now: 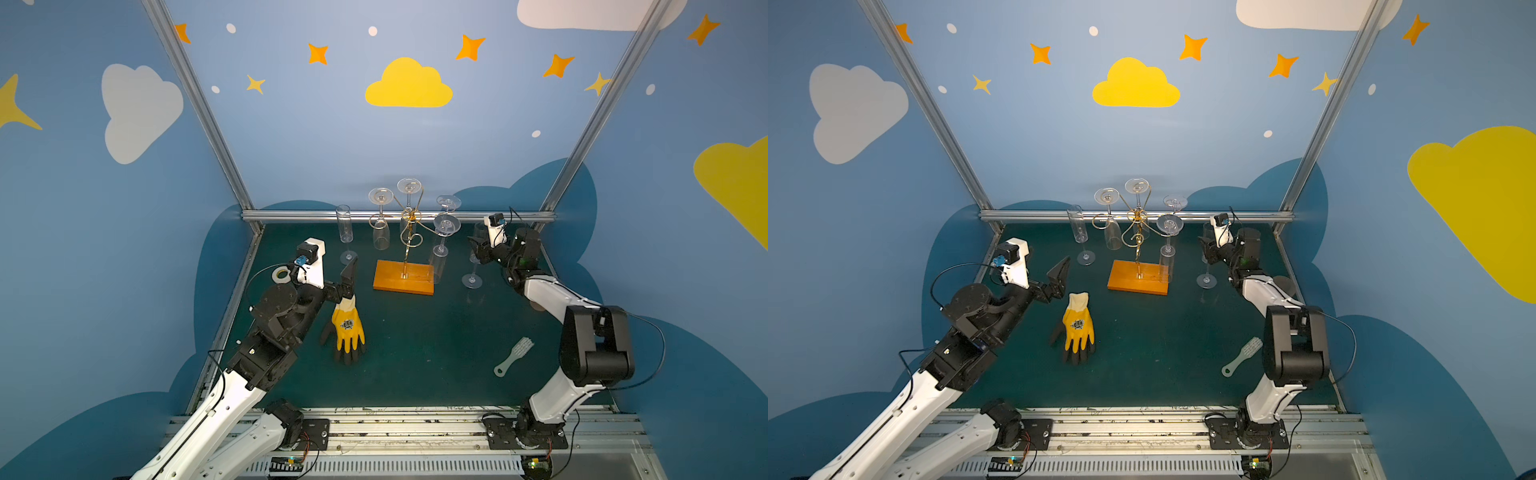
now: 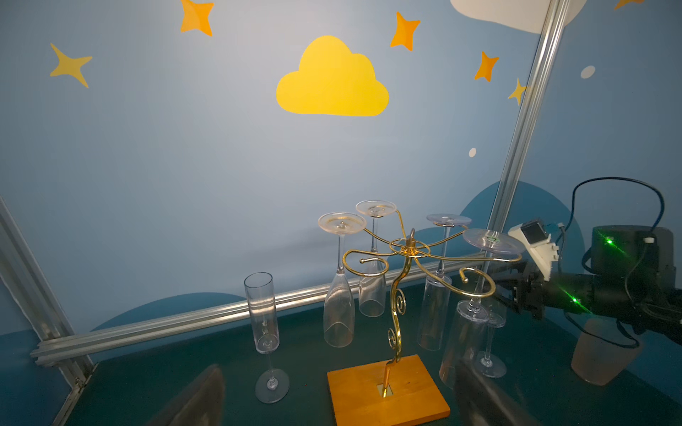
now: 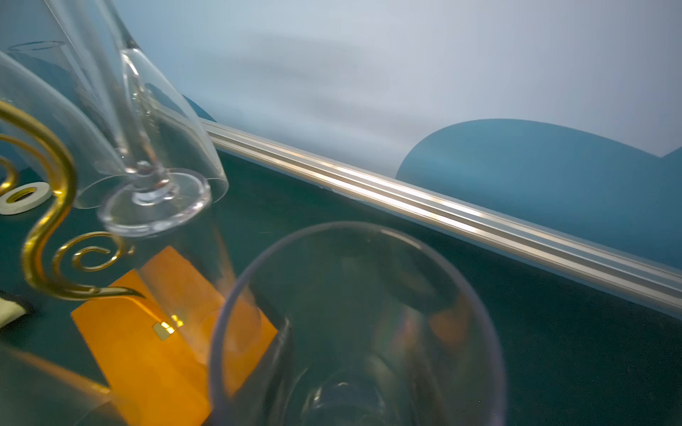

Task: Take the wine glass off the wine glass rack
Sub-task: Place the wine glass at the top-right of the table.

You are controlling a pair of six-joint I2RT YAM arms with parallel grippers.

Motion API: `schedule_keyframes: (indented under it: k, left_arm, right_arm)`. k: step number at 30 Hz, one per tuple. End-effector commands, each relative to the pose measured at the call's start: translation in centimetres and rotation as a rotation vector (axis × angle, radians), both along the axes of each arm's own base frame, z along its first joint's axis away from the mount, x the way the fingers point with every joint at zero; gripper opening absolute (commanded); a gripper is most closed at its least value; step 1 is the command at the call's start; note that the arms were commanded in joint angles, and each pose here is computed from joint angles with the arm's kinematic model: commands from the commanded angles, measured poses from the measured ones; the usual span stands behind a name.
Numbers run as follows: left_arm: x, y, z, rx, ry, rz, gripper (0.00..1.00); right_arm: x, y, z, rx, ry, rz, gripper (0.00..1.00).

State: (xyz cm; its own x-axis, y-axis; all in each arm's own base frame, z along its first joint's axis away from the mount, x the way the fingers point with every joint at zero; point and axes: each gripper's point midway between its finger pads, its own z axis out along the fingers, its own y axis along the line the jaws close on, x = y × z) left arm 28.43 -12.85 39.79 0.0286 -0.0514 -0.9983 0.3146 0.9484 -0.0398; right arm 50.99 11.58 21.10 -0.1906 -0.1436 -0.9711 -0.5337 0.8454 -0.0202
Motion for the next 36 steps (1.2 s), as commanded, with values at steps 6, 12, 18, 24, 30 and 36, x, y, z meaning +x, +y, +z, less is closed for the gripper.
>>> schedule_keyframes:
  k: [6,12,18,24,30,36]
  left_arm:
    - [0.5,0.4,2.4,-0.010,-0.059,0.012,0.96]
    - [1.2,0.4,2.0,-0.013,-0.044,0.015,0.96]
    - [1.6,0.4,1.7,-0.024,-0.030,0.007,0.96]
    - [1.5,0.6,1.3,-0.039,-0.021,0.009,0.96]
    - [1.1,1.0,1.3,-0.048,-0.024,0.011,0.97]
    - [0.7,1.3,1.4,-0.055,-0.027,0.015,0.97]
  right_arm:
    - [3.8,0.1,3.4,0.123,-0.242,0.058,0.21]
    - [5.0,0.4,2.2,0.107,-0.239,0.071,0.21]
    - [5.0,0.6,0.7,0.075,-0.222,0.082,0.21]
    - [4.7,1.2,-0.7,0.035,-0.187,0.107,0.23]
    - [4.2,1.4,-1.7,0.024,-0.164,0.120,0.28]
    - [3.8,1.7,-1.9,0.022,-0.156,0.133,0.60]
